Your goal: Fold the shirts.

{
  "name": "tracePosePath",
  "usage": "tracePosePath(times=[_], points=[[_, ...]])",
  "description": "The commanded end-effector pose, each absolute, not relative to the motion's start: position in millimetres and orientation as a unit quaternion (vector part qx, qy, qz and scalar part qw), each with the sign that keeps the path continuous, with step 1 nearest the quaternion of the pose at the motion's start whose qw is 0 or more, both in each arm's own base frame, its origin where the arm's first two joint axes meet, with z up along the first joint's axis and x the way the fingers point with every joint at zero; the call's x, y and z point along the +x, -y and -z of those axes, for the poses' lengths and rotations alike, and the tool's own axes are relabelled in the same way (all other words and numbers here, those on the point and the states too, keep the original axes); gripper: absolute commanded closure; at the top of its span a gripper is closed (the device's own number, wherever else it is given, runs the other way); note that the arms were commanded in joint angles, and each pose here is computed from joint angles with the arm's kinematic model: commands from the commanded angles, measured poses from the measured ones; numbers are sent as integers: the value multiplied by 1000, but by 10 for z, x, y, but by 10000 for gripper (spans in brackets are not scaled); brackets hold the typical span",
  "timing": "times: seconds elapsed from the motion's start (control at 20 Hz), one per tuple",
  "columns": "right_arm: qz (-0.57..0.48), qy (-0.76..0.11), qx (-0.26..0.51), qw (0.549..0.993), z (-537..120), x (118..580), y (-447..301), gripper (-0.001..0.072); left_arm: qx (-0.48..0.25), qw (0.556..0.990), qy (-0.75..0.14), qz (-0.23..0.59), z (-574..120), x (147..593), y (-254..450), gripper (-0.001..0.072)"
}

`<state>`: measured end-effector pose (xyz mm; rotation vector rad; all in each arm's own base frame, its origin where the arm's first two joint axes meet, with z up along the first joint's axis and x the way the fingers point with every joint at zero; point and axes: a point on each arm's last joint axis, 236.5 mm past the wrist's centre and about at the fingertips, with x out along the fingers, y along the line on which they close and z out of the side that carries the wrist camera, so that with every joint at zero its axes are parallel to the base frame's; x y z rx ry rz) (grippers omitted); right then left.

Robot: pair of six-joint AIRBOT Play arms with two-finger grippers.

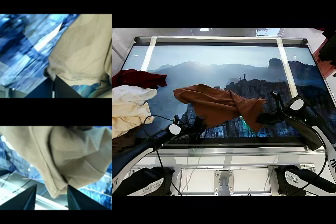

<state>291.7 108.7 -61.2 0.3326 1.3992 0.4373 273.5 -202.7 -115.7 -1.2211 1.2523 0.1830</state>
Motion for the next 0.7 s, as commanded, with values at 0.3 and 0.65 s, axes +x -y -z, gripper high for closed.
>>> tracePosePath(times=[0.3,0.65], points=[[-177,-613,138,758,649,3093,-982,265,-527,645,-548,-73,1154,2742,2029,696],[-212,-632,164,727,863,2879,-1264,474,-528,648,-544,-73,1150,2762,2018,696]])
